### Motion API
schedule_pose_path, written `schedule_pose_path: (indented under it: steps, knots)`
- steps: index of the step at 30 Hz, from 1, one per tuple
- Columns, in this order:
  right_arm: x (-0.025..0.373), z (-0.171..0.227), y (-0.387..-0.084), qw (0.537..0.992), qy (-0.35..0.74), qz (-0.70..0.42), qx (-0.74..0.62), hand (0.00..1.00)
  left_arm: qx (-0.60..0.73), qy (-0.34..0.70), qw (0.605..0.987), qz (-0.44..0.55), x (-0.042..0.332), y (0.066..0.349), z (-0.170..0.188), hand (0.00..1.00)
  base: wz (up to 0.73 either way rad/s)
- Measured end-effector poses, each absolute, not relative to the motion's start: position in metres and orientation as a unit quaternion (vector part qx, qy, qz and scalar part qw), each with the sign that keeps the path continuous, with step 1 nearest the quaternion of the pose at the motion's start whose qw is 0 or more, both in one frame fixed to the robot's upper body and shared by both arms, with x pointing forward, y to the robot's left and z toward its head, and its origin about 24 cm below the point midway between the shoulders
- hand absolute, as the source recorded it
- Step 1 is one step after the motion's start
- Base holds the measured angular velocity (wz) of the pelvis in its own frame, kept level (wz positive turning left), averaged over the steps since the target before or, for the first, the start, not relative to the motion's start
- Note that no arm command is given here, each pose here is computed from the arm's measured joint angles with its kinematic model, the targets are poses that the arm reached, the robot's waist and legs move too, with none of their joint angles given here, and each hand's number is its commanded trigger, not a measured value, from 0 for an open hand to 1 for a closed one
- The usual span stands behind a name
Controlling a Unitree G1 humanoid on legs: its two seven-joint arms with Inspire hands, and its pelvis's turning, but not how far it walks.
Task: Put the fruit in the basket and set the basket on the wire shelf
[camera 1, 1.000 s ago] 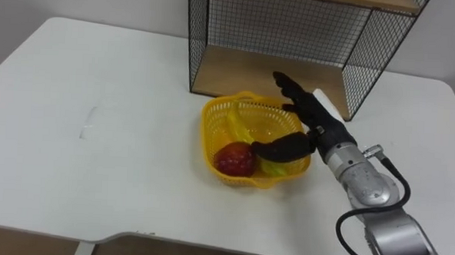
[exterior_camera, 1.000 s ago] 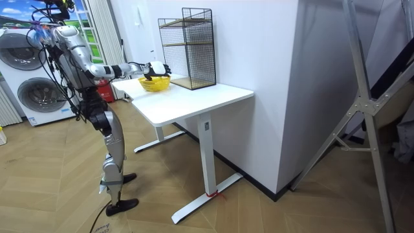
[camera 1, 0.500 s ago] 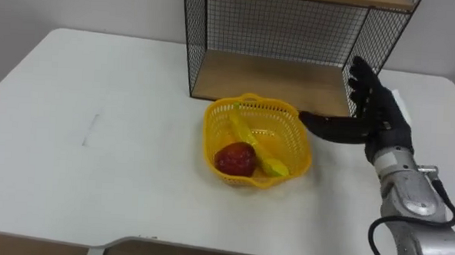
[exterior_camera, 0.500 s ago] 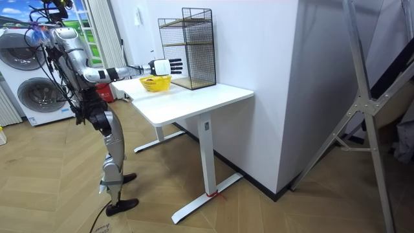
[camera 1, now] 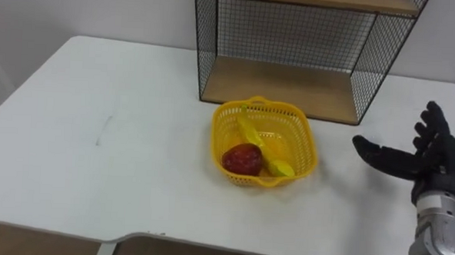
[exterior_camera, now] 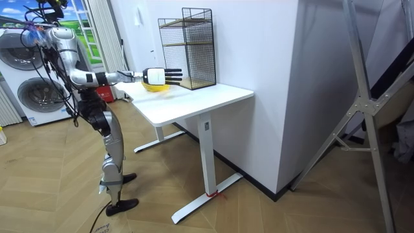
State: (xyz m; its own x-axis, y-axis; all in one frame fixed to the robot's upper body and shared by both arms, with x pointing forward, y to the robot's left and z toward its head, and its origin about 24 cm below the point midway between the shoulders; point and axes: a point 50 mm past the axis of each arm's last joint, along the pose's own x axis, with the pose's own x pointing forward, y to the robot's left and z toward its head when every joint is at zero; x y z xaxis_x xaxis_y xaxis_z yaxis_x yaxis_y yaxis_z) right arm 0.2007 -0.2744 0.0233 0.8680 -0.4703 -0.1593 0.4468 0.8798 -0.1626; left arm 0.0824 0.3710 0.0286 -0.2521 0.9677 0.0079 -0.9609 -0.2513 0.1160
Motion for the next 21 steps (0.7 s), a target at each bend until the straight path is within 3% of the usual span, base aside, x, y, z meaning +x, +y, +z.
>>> schedule_pose_path:
  steps: [7,10,14,21]
  knots:
    - [0.201,0.024,-0.273,0.969,0.091,-0.221,-0.056,0.0,0.057,-0.085,0.64,0.761,0.105,0.359,0.079,0.0,0.01]
    - [0.203,0.025,-0.27,0.975,0.087,-0.199,-0.052,0.0,0.059,-0.115,0.676,0.726,0.117,0.351,0.091,0.0,0.07]
    - [0.205,0.027,-0.264,0.982,0.067,-0.172,-0.031,0.0,0.065,-0.142,0.74,0.654,0.137,0.332,0.097,0.0,0.05]
    - [0.207,0.03,-0.25,0.989,0.022,-0.132,0.065,0.0,0.011,-0.109,0.868,0.484,0.174,0.29,0.072,0.0,-0.03]
